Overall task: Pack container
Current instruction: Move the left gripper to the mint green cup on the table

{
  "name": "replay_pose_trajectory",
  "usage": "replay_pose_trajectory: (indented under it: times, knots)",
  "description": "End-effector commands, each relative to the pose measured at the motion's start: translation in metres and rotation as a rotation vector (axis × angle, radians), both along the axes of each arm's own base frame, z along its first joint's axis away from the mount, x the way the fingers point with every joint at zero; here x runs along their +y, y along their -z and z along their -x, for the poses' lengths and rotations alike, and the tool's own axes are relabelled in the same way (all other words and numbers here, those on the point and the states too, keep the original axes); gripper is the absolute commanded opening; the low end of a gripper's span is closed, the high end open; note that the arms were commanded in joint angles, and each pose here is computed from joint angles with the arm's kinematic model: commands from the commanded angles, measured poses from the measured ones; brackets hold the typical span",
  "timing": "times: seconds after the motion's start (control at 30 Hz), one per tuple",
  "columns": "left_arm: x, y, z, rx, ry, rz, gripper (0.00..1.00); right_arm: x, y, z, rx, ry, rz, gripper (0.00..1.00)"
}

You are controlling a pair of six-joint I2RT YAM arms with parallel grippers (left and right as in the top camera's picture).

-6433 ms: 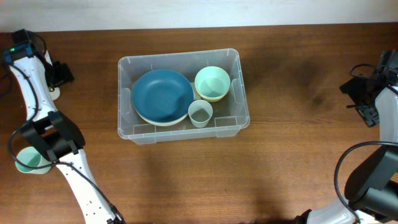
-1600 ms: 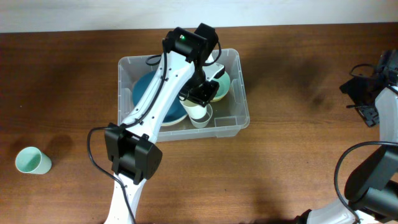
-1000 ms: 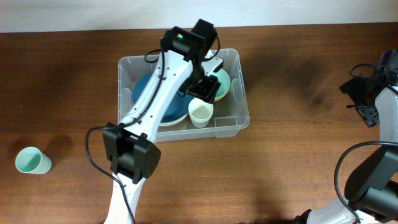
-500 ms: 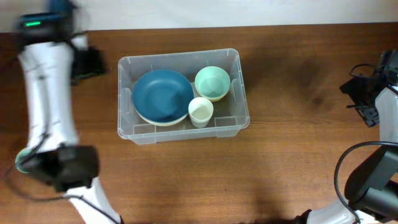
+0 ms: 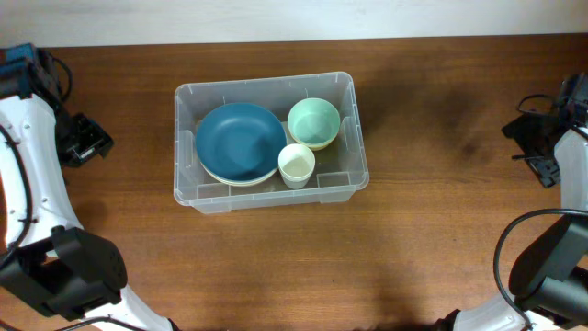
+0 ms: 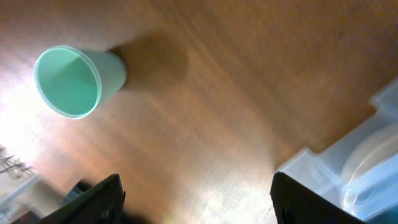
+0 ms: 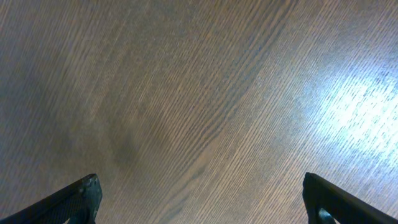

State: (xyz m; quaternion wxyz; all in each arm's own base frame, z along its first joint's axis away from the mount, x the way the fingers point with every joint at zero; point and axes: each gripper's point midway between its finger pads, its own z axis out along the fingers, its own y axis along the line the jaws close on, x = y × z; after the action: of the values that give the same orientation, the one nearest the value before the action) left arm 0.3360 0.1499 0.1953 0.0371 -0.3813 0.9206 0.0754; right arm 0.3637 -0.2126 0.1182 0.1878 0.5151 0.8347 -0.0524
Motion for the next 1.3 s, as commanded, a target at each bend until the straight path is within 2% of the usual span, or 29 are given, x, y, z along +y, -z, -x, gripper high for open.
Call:
replay_pose_trajectory:
  times: [0.0, 0.1, 0.4, 0.7, 0.97, 1.13, 1.27]
  knots:
    - [0.015, 0.004, 0.003, -0.042, -0.109, 0.009, 0.77, -0.003, 0.003, 0.003, 0.013, 0.017, 0.006, 0.99]
    - [0.040, 0.008, 0.016, -0.043, -0.217, 0.006, 0.77, -0.003, 0.003, 0.003, 0.012, 0.017, 0.006, 0.99]
    - [0.063, 0.033, 0.048, 0.026, -0.336, 0.035, 0.77, -0.003, 0.003, 0.003, 0.013, 0.017, 0.006, 0.99]
    - [0.081, 0.084, 0.054, 0.007, -0.422, 0.031, 0.77, -0.003, 0.003, 0.003, 0.013, 0.017, 0.006, 0.99]
    - [0.098, 0.091, 0.076, 0.028, -0.493, 0.042, 0.77, -0.003, 0.003, 0.003, 0.013, 0.017, 0.006, 0.99]
    - [0.102, 0.092, 0.073, 0.008, -0.492, 0.030, 0.76, -0.003, 0.003, 0.003, 0.012, 0.017, 0.006, 0.99]
    - [0.106, 0.097, 0.068, -0.016, -0.486, 0.019, 0.71, -0.003, 0.003, 0.003, 0.013, 0.017, 0.006, 0.99]
